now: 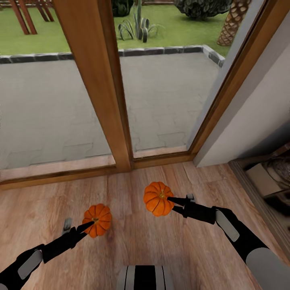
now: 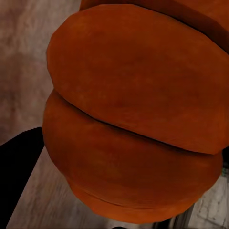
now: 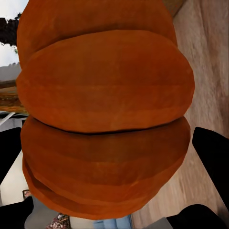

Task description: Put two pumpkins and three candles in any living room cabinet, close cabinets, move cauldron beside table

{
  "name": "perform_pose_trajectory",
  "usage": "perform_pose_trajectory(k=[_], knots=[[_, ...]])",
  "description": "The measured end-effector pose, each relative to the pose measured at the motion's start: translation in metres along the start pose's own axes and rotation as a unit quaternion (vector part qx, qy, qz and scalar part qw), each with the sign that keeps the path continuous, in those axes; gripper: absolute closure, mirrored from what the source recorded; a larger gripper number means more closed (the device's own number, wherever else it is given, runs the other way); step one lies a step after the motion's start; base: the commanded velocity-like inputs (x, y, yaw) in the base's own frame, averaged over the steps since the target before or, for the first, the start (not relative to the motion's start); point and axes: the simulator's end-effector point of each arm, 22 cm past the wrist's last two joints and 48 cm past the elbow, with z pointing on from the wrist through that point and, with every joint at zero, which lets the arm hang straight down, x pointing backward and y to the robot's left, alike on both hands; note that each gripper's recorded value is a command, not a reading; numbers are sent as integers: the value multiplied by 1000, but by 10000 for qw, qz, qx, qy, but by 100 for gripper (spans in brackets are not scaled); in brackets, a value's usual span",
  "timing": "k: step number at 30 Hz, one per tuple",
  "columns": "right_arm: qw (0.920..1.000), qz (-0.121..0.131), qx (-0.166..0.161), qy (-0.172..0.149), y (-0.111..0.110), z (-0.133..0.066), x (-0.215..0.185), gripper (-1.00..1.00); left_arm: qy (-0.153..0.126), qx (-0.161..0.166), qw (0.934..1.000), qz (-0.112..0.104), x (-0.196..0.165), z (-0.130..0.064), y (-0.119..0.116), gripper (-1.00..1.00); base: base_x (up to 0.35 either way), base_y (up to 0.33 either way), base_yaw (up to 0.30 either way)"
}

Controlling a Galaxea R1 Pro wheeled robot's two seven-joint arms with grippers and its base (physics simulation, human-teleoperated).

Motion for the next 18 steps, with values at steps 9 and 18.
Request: perform_pose_trajectory(k=[9, 18], knots=[[9998, -169, -34, -25, 19, -2, -4, 100, -27, 373, 9993, 66, -7, -5, -29, 100, 0, 0, 0], [9991, -365, 179, -69, 27, -4, -8, 100, -38, 597, 9981, 131, -12, -9, -52, 100, 0, 0, 9]])
